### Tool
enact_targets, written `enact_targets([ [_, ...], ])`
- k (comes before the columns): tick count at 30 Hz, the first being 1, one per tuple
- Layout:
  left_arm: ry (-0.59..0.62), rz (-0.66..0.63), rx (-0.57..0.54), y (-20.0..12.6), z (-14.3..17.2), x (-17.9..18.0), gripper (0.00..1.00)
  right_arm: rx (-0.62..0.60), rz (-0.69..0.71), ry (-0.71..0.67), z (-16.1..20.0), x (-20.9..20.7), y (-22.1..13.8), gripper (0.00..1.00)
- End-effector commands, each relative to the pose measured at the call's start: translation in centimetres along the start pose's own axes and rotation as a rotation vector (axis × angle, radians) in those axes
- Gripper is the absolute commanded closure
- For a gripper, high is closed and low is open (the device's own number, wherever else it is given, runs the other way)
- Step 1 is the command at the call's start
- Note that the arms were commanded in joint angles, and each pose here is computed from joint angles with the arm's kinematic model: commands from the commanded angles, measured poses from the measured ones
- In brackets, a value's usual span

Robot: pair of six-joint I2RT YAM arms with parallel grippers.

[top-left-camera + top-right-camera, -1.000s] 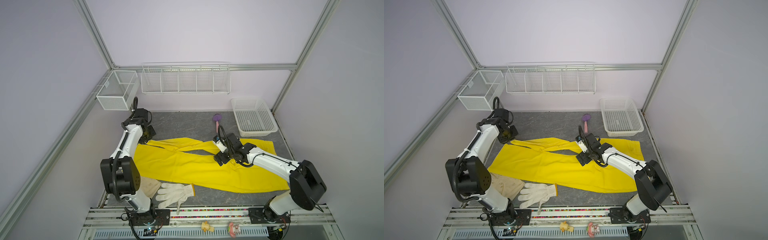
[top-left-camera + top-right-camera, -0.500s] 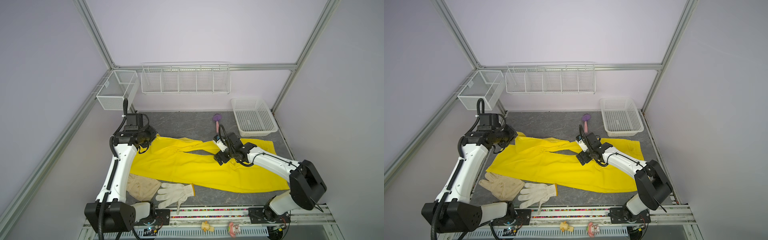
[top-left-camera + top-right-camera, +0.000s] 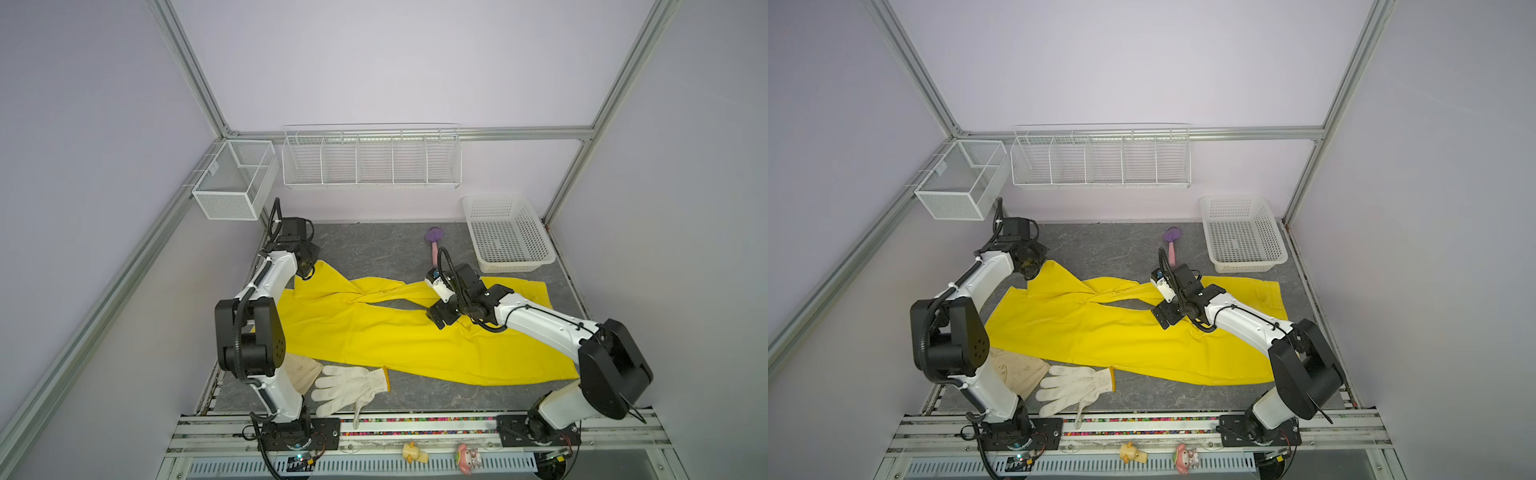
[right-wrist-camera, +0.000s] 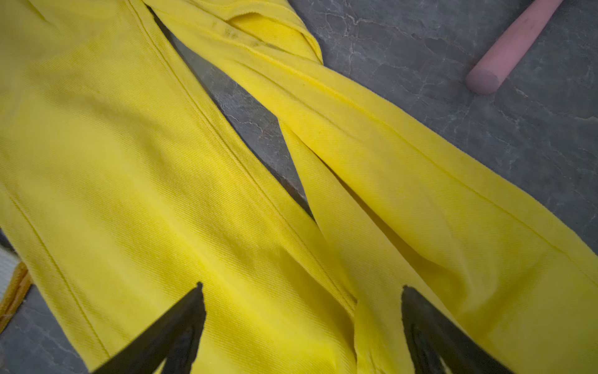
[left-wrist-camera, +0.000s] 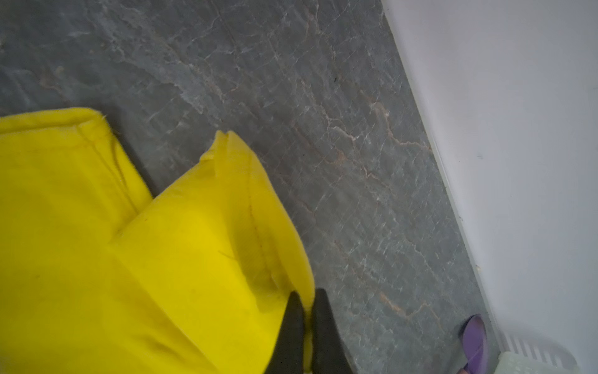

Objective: Fold and stack the trousers
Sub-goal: Flatten out the trousers at the center of the table.

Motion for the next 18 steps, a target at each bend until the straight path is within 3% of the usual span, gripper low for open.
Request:
enact_targets([
  [1,-0.029,0.014,-0.049,2.3,-1.3,-1.6,1.0,0.016,-0.016,-0.002,0.5,0.0,0.7,0.05],
  [5,0.019,-0.045,-0.034,5.3,-1.1,-1.3,0.98,0.021,-0.019,0.0,0.6,0.0,0.8,0.05],
  [8,0.108,-0.129,-0.06,6.9,-1.9,-1.0,0.88,0.026,-0.021,0.002,0.6,0.0,0.8,0.05],
  [12,0.241,-0.229,-0.081,6.7,-3.0,-0.8,0.58,0.026,-0.023,0.005,0.5,0.0,0.5,0.05],
  [16,0.36,-0.262,-0.095,3.5,-3.0,-0.9,0.29,0.025,-0.013,0.006,0.6,-0.4,0.0,0.05],
  [18,0.382,-0.307,-0.084,1.8,-3.0,0.2,0.23,0.023,-0.013,0.005,0.7,-0.6,-0.2,0.05],
])
Point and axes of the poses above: each gripper's point midway between its finger pads, its own y axis out along the fingers, its own x axis along the line the jaws close on, z = x × y, the point moved 2 cm from there along -y, back along the fingers, and after that the axes turned 5 degrees about -y, right-handed, at the moved point
